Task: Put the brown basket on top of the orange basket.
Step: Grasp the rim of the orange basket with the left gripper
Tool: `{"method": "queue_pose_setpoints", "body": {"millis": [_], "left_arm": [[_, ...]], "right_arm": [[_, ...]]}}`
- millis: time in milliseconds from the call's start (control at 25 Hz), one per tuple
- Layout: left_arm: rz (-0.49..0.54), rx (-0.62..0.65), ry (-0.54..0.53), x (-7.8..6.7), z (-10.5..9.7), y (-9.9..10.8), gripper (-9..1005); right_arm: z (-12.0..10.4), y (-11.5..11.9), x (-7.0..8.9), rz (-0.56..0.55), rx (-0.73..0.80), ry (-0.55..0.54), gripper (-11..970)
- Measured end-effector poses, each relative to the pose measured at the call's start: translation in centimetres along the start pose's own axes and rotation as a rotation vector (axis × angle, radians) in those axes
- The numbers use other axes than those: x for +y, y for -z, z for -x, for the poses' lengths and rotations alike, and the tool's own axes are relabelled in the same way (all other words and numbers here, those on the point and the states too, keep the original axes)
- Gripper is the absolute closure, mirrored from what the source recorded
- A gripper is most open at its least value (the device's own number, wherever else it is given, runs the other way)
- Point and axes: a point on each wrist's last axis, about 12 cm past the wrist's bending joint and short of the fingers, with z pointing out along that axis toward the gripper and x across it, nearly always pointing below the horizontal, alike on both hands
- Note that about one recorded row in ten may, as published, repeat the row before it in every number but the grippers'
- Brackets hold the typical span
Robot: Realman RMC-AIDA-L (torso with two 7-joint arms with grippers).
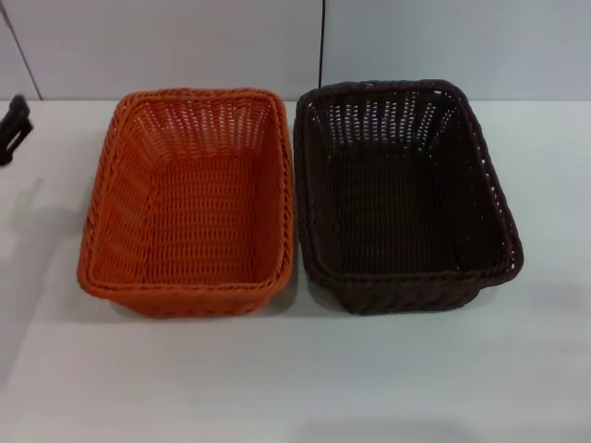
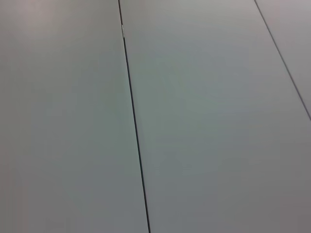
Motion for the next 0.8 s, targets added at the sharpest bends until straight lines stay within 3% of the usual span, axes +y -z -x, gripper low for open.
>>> {"method": "queue_pose_setpoints", "body": {"millis": [40,80,160,280,360,400,520,640,800], "left_arm": [[-0.01,0.047,-0.03,-0.5,1.9,-0.4,226],[-0.01,0.047,-0.03,-0.5,1.9,-0.4,227],[-0.002,0.167,-0.069,-1.6,4.5,-0.8,228],[-0.007,0.25,-0.099,-2.6,5.9,-0.9,230],[-0.034,0.389,-0.161,-4.7,7.9,-1.3,231],[-0.034,0.389,-0.161,-4.7,7.9,-1.3,232],[-0.104,0.511,-0.24,-7.4,9.4,-2.2,233],[-0.15,0.579,-0.253,-9.0,9.9,-3.3,235],[-0.15,0.641,-0.272,-9.6,9.0,-4.8,238]], "right_arm": [[0.0,0.1,-0.1,-0.001,0.005,0.002,143],[0.0,0.1,-0.1,-0.001,0.005,0.002,143],[-0.1,0.3,-0.2,-0.003,0.011,0.005,143],[-0.2,0.5,-0.3,-0.006,0.023,0.008,143],[-0.2,0.5,-0.3,-0.008,0.029,0.01,143],[-0.2,0.5,-0.3,-0.008,0.03,0.011,143],[-0.2,0.5,-0.3,-0.007,0.031,0.01,143],[-0.4,0.4,-0.2,-0.003,0.041,0.008,144],[-0.6,0.3,0.0,0.004,0.052,0.01,144]]}}
